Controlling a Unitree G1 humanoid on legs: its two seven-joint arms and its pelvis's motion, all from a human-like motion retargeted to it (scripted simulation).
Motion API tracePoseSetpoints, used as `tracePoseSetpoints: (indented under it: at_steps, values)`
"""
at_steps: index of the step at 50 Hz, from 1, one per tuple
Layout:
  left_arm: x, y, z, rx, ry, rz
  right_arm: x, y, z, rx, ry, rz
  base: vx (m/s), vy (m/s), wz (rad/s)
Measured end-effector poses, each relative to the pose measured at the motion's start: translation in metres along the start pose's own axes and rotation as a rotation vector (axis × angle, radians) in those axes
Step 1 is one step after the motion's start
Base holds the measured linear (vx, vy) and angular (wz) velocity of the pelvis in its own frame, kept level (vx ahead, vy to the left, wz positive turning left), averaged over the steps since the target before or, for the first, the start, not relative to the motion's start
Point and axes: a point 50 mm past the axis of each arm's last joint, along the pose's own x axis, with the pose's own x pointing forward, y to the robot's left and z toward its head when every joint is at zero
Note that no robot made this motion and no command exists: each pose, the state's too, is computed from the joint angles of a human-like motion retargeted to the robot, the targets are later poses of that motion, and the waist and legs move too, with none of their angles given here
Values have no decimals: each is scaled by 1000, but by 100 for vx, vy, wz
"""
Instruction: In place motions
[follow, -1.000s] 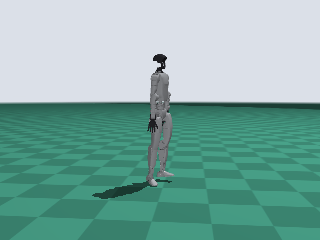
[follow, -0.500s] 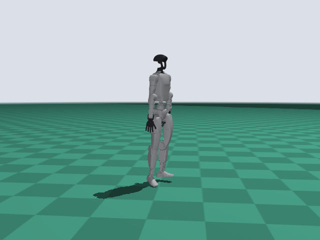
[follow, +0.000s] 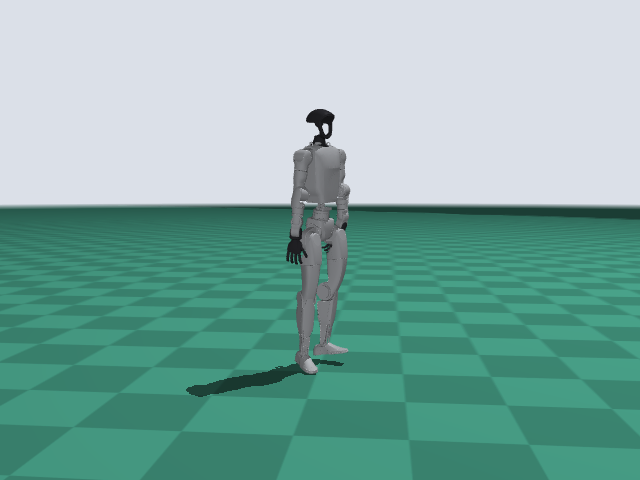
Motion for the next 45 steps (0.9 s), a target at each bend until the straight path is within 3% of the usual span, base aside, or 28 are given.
tracePoseSetpoints:
  at_steps: [26,45]
  values:
    - [-9,-3,37,84,-105,26,-1,3,-30,89,93,-4,-23,13,108]
    - [2,0,-21,-146,76,24,-4,-26,6,77,-64,-93,-29,7,157]
